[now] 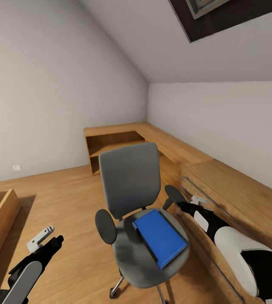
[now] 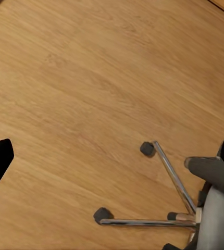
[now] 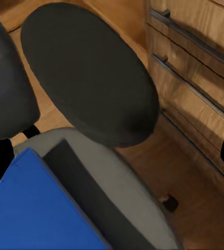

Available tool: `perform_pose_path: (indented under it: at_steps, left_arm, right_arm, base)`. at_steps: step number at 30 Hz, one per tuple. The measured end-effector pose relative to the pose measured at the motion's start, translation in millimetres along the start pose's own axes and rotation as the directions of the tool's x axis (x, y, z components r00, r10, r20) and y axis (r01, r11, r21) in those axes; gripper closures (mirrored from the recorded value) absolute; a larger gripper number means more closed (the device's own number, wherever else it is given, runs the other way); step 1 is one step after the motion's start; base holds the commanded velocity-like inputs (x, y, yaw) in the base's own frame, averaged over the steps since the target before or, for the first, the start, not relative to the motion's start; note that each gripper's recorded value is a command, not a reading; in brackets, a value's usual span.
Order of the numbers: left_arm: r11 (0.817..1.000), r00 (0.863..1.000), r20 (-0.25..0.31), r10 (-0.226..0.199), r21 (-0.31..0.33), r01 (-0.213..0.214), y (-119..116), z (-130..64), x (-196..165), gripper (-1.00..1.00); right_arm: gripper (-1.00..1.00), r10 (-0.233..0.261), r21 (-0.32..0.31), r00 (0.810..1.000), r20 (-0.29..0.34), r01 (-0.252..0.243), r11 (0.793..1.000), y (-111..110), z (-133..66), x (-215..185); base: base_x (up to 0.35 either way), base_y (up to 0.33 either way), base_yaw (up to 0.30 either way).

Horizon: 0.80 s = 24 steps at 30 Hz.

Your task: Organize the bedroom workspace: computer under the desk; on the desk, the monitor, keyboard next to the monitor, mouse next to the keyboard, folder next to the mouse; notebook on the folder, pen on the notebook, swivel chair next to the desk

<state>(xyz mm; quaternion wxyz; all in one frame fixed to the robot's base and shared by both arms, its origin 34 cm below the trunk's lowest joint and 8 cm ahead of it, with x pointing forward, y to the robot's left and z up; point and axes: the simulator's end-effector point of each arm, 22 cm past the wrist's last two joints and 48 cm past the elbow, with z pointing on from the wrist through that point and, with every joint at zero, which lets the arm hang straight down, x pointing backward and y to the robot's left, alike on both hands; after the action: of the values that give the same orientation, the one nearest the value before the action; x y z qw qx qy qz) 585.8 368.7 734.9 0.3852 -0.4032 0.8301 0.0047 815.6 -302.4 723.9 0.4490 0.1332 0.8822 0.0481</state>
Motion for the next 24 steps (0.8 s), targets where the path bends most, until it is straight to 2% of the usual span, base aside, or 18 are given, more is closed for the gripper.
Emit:
perform_pose_path:
  at_steps: [2,3,5,8,11,16,19,24]
  left_arm:
    - [1.000,1.000,0.000,0.000,0.001,0.000,0.9,2.2,2.4,-1.00]
    - [1.000,1.000,0.000,0.001,0.001,-0.001,1.5,3.3,3.6,-1.00]
    - [1.000,1.000,0.002,0.001,0.003,-0.001,2.1,5.3,5.5,-1.00]
    - [1.000,1.000,0.002,0.001,0.005,-0.001,3.3,8.5,9.1,-1.00]
    - [1.000,1.000,0.001,0.002,0.006,-0.002,4.6,11.8,13.7,-1.00]
    - [1.000,1.000,0.016,-0.016,-0.002,0.016,-1.8,16.5,9.4,-1.00]
    - [0.999,0.999,0.003,-0.048,0.000,0.048,-3.0,12.1,16.9,-1.00]
    - [0.998,0.998,0.002,-0.066,0.008,0.066,-2.5,6.8,16.5,-1.00]
  right_arm:
    - [-1.00,0.080,-0.078,0.997,-0.001,-0.080,0.994,11.7,1.7,2.3]
    - [-1.00,0.101,-0.102,0.995,-0.004,-0.101,0.990,15.7,2.2,4.6]
    - [-1.00,0.204,-0.208,0.978,-0.040,-0.207,0.956,33.1,0.8,18.4]
    - [-1.00,0.248,-0.235,0.966,-0.078,-0.259,0.937,38.0,1.8,40.8]
    - [-1.00,0.256,-0.241,0.963,-0.084,-0.269,0.932,38.3,4.1,48.4]
    - [-1.00,0.238,-0.248,0.968,-0.077,-0.250,0.936,52.3,3.4,61.6]
    - [-1.00,0.237,-0.270,0.968,-0.080,-0.250,0.930,64.2,2.1,65.6]
    - [-1.00,0.232,-0.272,0.968,-0.100,-0.251,0.929,61.3,-0.5,90.4]
  base:
    - [0.000,0.000,0.000]
    - [0.000,0.000,0.000]
    - [0.000,0.000,0.000]
    - [0.000,0.000,0.000]
    - [0.000,0.000,0.000]
    - [0.000,0.000,0.000]
    - [0.000,0.000,0.000]
    - [0.000,0.000,0.000]
